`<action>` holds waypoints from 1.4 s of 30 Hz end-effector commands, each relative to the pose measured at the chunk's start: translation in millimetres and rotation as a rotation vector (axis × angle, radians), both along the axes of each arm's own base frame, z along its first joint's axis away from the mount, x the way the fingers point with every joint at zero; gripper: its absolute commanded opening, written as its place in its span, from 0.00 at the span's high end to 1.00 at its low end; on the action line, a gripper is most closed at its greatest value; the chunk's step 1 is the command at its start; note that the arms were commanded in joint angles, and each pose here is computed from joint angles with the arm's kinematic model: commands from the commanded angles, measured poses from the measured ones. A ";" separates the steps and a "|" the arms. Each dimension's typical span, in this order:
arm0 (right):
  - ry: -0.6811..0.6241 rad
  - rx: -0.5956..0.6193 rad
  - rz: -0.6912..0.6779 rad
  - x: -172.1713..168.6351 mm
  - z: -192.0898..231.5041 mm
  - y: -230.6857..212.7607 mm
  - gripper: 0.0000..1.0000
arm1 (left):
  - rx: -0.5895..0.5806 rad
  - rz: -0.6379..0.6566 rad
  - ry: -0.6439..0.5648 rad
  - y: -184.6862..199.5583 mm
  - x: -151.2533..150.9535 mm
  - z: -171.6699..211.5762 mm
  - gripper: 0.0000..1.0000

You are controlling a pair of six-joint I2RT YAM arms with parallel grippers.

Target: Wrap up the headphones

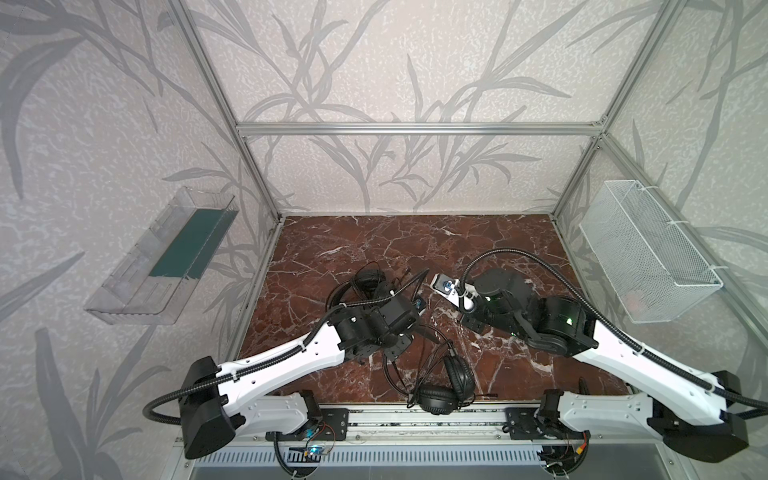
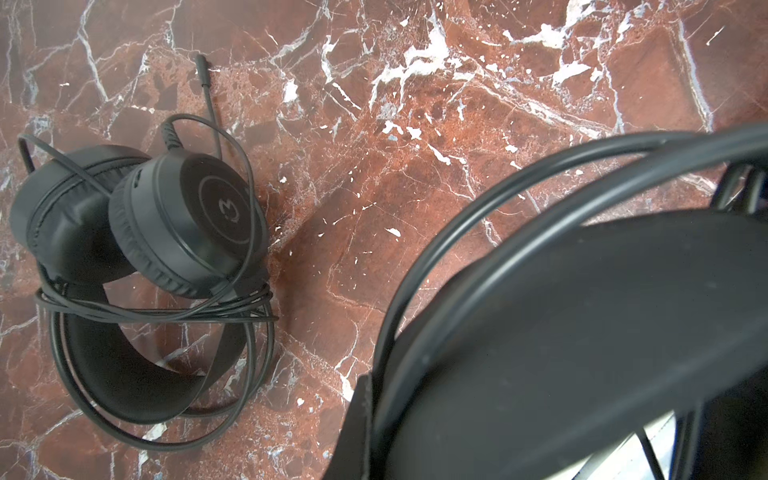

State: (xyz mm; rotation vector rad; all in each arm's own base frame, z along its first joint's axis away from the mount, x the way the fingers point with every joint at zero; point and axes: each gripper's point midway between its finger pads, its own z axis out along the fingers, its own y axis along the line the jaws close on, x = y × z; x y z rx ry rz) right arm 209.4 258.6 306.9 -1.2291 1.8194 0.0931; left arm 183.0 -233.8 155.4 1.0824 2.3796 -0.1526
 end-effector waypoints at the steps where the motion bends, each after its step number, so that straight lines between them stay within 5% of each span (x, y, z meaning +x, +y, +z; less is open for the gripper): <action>1: 0.031 0.042 -0.029 2.0 -6.8 1.5 0.89 | -0.071 -0.023 -0.016 -4.3 -4.7 21.1 1.00; 6: 0.054 0.118 -0.150 21.9 -15.7 -14.7 1.00 | -0.112 -0.022 -0.028 1.8 -10.0 43.9 1.00; 18: 0.266 0.295 -0.222 33.3 -63.1 -13.7 1.00 | -0.296 0.000 -0.055 2.7 -17.8 94.7 1.00; 32: 0.409 0.402 -0.147 7.8 -85.0 0.5 0.65 | -0.298 0.160 -0.093 18.5 19.0 113.1 1.00; 42: 0.339 0.431 -0.234 8.2 -63.8 -33.7 0.36 | -0.274 0.213 -0.030 21.7 28.6 105.0 1.00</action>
